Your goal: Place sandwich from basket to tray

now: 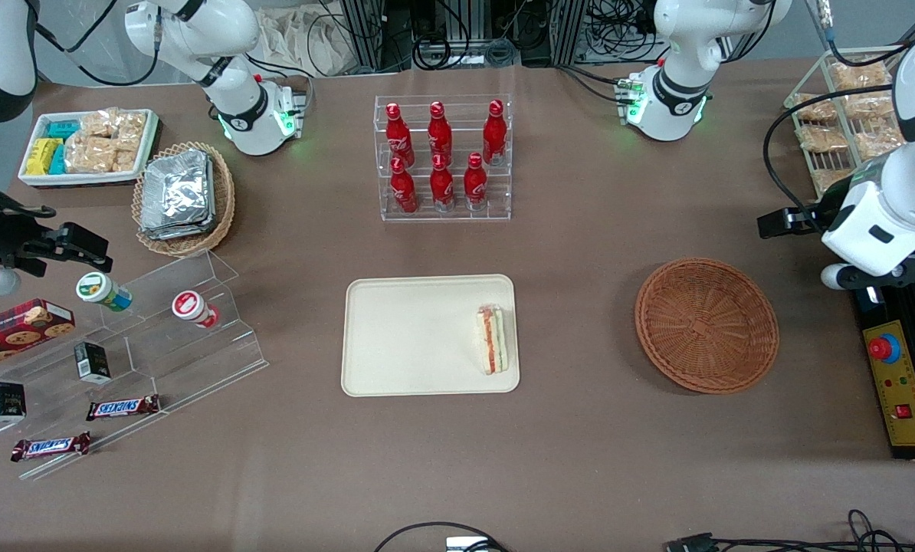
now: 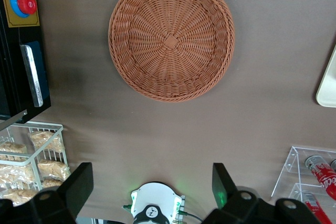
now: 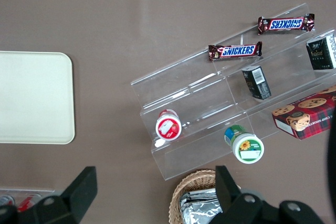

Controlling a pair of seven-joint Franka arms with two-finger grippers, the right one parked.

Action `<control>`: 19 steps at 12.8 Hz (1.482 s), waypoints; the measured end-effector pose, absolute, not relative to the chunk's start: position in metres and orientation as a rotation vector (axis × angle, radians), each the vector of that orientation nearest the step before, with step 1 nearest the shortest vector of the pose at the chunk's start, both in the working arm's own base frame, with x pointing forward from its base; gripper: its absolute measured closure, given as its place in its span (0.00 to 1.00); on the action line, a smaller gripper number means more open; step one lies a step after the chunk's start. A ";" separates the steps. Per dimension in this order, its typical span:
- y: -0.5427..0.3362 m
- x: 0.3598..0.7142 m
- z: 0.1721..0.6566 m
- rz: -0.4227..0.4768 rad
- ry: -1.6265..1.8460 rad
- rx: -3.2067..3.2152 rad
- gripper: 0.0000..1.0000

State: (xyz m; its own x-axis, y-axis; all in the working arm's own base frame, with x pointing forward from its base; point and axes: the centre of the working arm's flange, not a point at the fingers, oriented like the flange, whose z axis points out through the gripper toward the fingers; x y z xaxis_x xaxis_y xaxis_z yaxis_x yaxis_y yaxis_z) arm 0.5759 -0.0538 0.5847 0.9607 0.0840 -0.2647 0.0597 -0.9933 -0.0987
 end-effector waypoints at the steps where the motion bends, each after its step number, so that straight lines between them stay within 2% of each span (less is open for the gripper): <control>1: -0.052 0.573 0.586 0.400 -0.104 -3.023 0.00; 5: -0.032 0.557 0.587 0.288 -0.057 -3.028 0.00; 8: -0.021 0.545 0.585 0.246 -0.050 -3.075 0.00; 12: -0.032 0.547 0.581 0.198 -0.018 -3.090 0.00; 19: -0.037 0.548 0.576 0.198 -0.003 -3.090 0.00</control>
